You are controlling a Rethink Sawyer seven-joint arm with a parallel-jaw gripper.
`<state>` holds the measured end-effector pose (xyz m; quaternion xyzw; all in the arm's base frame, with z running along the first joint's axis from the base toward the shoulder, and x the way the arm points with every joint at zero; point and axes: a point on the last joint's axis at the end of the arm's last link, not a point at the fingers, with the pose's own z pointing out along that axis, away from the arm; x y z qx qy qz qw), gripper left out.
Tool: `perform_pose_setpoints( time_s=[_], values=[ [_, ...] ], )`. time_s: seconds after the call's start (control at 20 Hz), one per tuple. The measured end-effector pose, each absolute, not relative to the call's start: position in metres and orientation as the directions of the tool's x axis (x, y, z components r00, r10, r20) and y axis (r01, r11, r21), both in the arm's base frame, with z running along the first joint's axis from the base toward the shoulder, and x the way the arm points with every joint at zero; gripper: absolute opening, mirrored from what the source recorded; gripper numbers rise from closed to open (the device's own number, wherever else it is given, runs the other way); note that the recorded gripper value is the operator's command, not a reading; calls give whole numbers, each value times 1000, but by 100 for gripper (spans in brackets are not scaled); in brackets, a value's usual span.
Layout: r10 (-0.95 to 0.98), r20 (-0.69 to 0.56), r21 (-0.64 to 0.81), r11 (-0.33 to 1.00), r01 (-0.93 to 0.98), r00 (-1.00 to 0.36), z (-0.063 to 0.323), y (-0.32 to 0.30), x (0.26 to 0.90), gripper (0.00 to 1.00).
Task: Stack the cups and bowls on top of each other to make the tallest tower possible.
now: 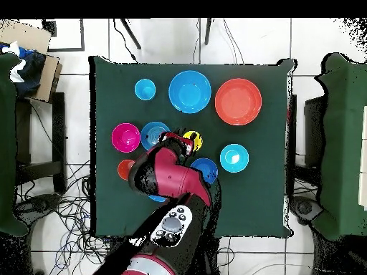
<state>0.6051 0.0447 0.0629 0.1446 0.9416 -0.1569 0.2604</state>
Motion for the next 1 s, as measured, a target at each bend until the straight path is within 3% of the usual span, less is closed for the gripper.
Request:
perform_pose_setpoints(
  time_s=[1.0],
  values=[
    [218, -487, -239, 898, 369, -846, 22, 54, 590, 100]
  ],
)
